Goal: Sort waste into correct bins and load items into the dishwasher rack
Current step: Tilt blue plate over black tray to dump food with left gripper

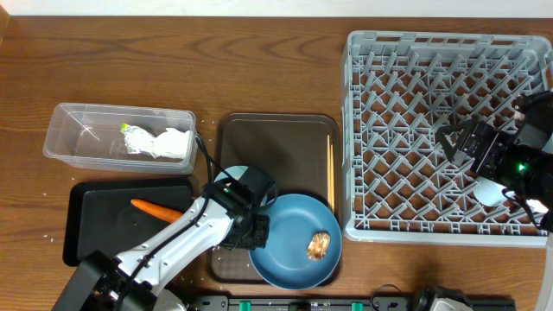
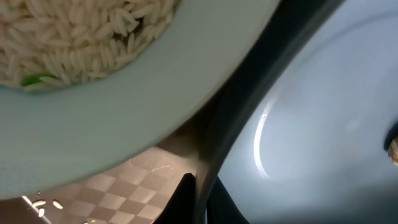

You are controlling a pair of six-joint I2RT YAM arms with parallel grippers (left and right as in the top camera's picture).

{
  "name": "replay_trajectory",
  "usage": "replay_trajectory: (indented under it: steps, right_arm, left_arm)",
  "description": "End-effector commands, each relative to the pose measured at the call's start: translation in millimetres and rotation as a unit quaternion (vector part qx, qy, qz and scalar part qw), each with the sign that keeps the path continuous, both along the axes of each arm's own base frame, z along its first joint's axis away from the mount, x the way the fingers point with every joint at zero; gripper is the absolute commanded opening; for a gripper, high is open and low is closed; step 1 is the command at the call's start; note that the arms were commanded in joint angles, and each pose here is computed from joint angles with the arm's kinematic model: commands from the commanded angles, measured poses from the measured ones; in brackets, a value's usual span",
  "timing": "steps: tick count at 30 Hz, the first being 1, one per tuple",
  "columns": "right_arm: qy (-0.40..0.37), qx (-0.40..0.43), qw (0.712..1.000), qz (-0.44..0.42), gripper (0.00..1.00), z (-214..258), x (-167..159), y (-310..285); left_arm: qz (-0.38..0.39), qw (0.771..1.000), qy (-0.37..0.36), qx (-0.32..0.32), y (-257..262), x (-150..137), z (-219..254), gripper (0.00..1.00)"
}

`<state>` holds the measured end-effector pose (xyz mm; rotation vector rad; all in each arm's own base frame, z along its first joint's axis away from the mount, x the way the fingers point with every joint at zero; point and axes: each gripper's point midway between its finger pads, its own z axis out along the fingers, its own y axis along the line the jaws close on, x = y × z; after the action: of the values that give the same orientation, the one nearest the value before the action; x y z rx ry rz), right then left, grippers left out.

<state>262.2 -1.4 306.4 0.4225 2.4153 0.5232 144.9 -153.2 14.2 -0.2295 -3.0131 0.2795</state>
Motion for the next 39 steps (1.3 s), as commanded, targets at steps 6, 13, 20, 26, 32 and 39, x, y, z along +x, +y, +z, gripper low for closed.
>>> replay_trajectory:
  steps: [6, 13, 20, 26, 32, 39]
  right_arm:
    - [0.0, -0.005, 1.0, 0.009, 0.99, -1, 0, 2]
    - [0.0, -0.005, 1.0, 0.009, 0.99, -1, 0, 2]
    - [0.0, -0.005, 1.0, 0.009, 0.99, -1, 0, 2]
    - [-0.001, -0.006, 1.0, 0.009, 0.99, -1, 0, 2]
    - [-0.006, -0.007, 1.0, 0.009, 0.99, 1, 2, 1]
    - [-0.007, -0.008, 1.0, 0.009, 0.99, 1, 3, 1]
  left_arm:
    - [-0.011, 0.999, -0.03, -0.011, -1, 5, 38, 0.06]
    - [-0.008, 0.996, -0.08, -0.032, 1, 9, 85, 0.06]
    - [0.07, 0.99, -0.115, 0.03, 50, 23, 129, 0.06]
    - [0.187, 0.965, -0.14, 0.116, 121, 38, 170, 0.06]
    - [0.299, 0.913, -0.153, 0.233, 202, 34, 189, 0.06]
    - [0.398, 0.83, -0.167, 0.354, 268, 17, 207, 0.07]
